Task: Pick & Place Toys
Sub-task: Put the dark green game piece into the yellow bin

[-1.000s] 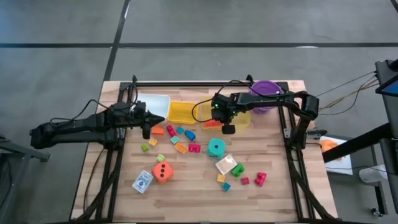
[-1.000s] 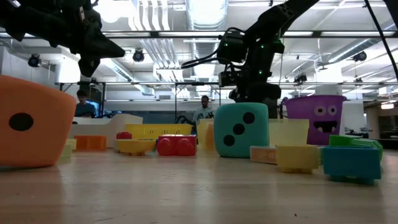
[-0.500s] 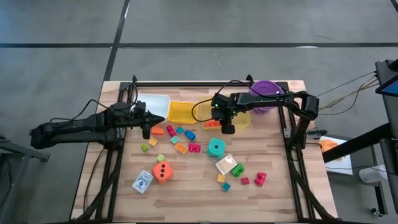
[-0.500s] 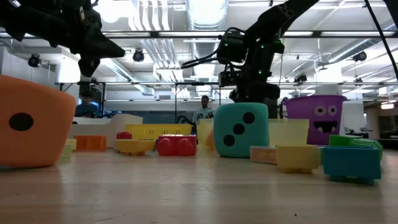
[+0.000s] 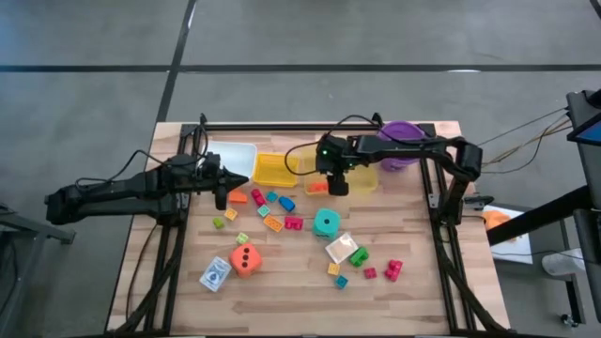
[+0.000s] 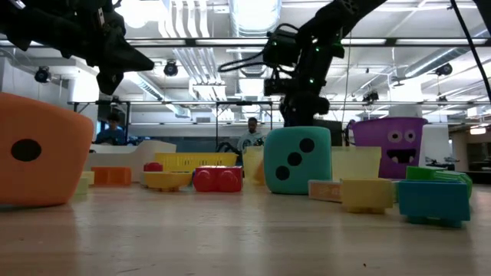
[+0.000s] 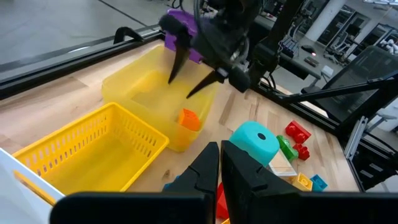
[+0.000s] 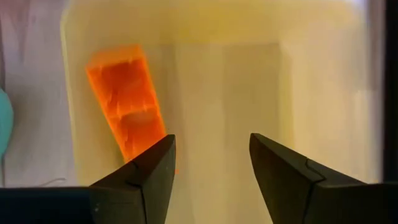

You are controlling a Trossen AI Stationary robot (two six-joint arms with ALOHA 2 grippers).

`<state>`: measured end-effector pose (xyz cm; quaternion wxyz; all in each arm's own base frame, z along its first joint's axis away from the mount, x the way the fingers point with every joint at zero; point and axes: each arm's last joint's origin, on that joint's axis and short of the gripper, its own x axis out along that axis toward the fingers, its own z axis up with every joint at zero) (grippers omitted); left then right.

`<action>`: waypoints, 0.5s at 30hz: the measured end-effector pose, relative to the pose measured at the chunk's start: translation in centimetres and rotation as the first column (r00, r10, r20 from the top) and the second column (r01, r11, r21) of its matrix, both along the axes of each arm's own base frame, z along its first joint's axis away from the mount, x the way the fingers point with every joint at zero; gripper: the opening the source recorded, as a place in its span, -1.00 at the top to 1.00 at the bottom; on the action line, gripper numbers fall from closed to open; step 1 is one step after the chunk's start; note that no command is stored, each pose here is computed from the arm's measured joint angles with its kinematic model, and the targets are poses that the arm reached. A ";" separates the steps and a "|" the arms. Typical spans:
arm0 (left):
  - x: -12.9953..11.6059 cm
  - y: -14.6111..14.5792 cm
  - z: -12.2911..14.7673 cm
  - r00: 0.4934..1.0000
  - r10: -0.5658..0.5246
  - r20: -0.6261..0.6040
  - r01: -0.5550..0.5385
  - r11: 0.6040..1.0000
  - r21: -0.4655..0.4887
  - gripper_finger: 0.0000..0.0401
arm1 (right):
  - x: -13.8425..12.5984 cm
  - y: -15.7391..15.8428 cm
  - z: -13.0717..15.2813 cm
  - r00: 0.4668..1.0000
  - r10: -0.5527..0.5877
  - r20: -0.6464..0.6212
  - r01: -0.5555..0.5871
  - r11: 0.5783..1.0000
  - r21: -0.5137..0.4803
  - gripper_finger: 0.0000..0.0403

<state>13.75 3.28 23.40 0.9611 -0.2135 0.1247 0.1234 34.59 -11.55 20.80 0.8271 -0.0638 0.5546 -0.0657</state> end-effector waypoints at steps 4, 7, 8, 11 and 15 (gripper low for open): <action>0.0 0.0 0.0 1.000 0.000 0.000 0.000 1.000 0.000 0.90 | 0.1 0.0 1.4 0.998 -0.054 0.033 0.053 0.998 0.018 -0.01; 0.0 0.0 0.0 1.000 0.000 0.000 0.000 1.000 0.000 0.90 | -0.4 0.2 2.2 0.991 -0.131 0.017 0.129 0.990 0.058 -0.01; 0.0 0.0 0.0 1.000 0.000 0.000 0.000 1.000 0.000 0.90 | -0.6 0.3 2.5 0.987 -0.158 0.009 0.157 0.985 0.073 -0.01; 0.0 0.0 0.0 1.000 0.000 0.000 0.000 1.000 0.000 0.90 | -1.4 1.0 3.4 0.978 -0.208 -0.013 0.208 0.973 0.102 -0.01; 0.0 0.0 0.0 1.000 0.000 0.000 0.000 1.000 0.000 0.90 | -2.2 2.9 4.3 0.982 -0.189 0.003 0.188 0.976 0.111 -0.01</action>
